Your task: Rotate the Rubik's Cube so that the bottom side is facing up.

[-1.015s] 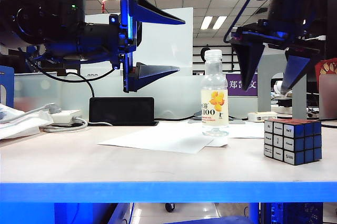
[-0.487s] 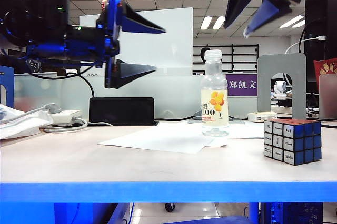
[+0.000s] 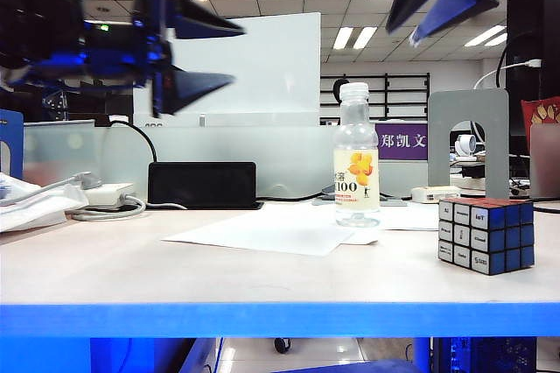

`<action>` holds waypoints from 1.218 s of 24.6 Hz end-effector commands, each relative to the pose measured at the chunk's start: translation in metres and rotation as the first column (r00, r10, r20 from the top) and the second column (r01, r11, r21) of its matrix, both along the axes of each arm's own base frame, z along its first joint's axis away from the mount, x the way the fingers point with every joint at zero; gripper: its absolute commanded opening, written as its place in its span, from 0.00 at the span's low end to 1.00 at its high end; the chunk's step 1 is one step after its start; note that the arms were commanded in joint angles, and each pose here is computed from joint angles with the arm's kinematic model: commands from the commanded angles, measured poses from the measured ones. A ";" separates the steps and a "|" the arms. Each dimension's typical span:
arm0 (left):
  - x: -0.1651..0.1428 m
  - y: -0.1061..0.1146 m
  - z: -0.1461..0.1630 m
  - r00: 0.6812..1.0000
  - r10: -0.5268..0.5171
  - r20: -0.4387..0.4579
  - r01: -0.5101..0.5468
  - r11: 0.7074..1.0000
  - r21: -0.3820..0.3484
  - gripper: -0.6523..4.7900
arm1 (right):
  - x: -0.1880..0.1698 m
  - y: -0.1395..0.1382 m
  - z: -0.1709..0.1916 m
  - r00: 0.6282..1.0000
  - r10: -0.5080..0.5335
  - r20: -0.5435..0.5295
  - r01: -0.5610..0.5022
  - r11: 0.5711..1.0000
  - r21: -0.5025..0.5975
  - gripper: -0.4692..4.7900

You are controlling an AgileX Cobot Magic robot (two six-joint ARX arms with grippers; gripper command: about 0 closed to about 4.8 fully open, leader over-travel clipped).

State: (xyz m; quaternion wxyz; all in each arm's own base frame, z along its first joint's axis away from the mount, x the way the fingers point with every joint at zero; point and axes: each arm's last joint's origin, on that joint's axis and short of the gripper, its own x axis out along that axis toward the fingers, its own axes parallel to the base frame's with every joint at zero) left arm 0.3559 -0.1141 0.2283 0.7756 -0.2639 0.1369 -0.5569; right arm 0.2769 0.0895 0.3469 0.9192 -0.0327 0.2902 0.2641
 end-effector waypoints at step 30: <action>-0.048 0.085 0.106 0.816 0.392 0.425 -0.419 0.907 -0.033 0.11 | -0.118 -0.044 -0.005 0.863 -0.196 0.466 0.087 0.965 0.246 0.34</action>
